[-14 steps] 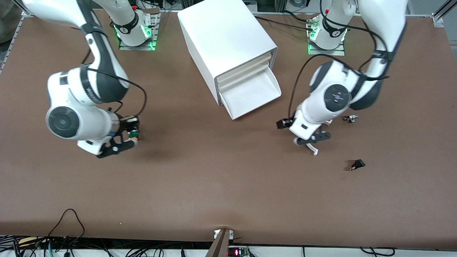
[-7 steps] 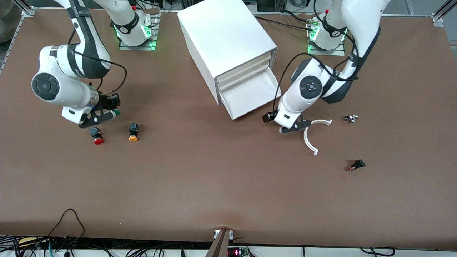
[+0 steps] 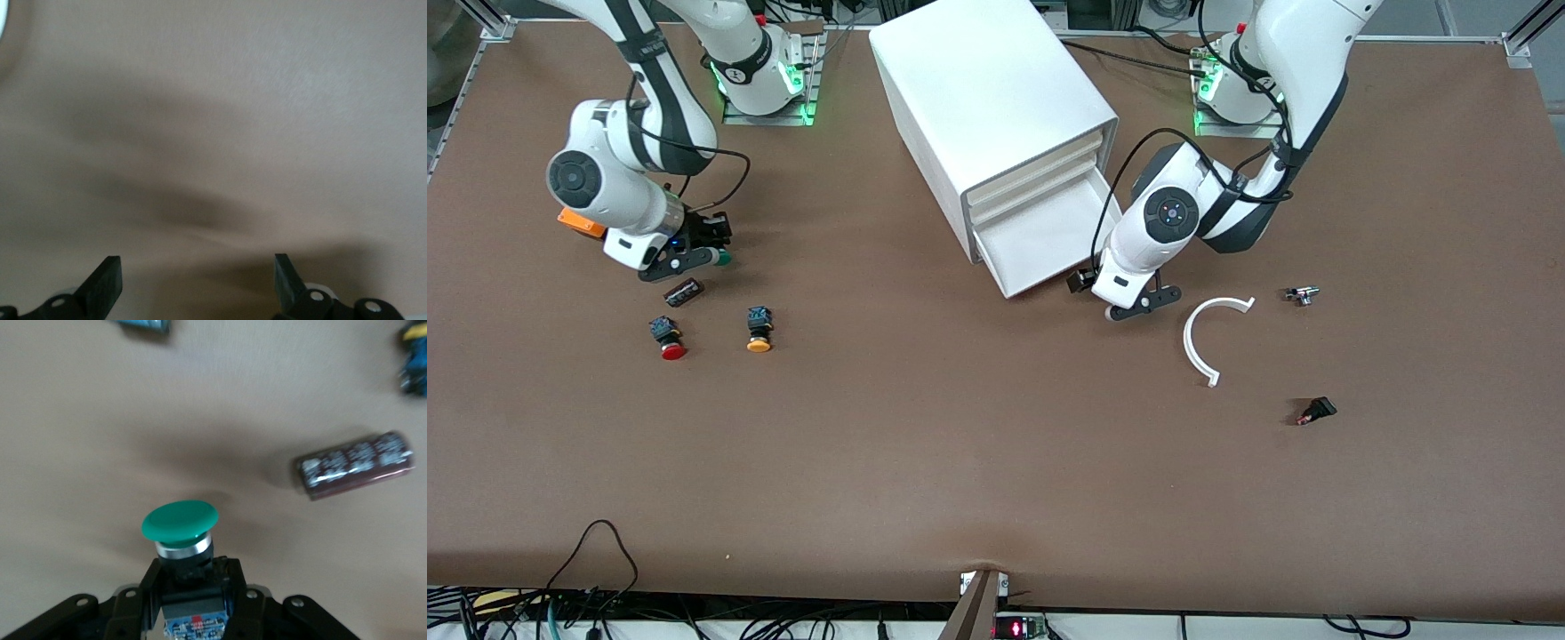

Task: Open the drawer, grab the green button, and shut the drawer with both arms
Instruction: 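Shut the drawer with the left gripper while the right gripper lowers the button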

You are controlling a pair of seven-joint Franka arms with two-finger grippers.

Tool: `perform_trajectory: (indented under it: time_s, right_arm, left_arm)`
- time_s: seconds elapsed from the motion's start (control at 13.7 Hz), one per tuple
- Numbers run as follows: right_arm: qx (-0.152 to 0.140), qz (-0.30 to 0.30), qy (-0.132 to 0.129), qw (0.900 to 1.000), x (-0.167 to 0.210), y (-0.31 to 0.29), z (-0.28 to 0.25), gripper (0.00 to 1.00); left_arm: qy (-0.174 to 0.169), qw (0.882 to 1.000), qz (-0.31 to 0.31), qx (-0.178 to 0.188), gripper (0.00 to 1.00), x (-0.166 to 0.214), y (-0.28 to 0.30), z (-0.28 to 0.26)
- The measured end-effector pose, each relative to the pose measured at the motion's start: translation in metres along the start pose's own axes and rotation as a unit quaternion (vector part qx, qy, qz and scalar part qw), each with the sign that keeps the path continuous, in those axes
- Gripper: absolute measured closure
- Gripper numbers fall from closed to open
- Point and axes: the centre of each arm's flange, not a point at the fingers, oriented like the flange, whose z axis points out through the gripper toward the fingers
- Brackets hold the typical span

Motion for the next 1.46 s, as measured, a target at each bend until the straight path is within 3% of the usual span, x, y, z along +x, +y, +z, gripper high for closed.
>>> perform_trajectory:
  time_s: [0.44,0.73,0.88,0.95,1.46]
  right_arm:
    - [-0.011,-0.001,0.011,1.0,0.005,0.007,0.035,0.58]
    - [-0.016,0.006,0.025,1.0,0.011,0.013,0.033,0.23]
    - [-0.021,0.008,0.048,0.999,0.02,0.016,0.009,0.04]
    - [-0.022,0.009,0.056,0.998,0.025,0.018,-0.006,0.01]
    - [-0.014,-0.003,0.054,0.998,0.064,0.016,-0.155,0.01]
  left_arm:
    - [-0.026,0.999,-0.009,0.021,0.0,-0.043,0.017,0.013]
    - [-0.06,0.998,-0.015,0.029,0.0,-0.07,0.026,0.017]
    - [-0.075,0.997,-0.014,0.028,0.0,-0.082,0.032,0.021]
    - [-0.083,0.996,-0.013,0.028,0.0,-0.089,0.035,0.024]
    - [-0.115,0.993,-0.015,0.03,0.0,-0.11,0.042,0.041]
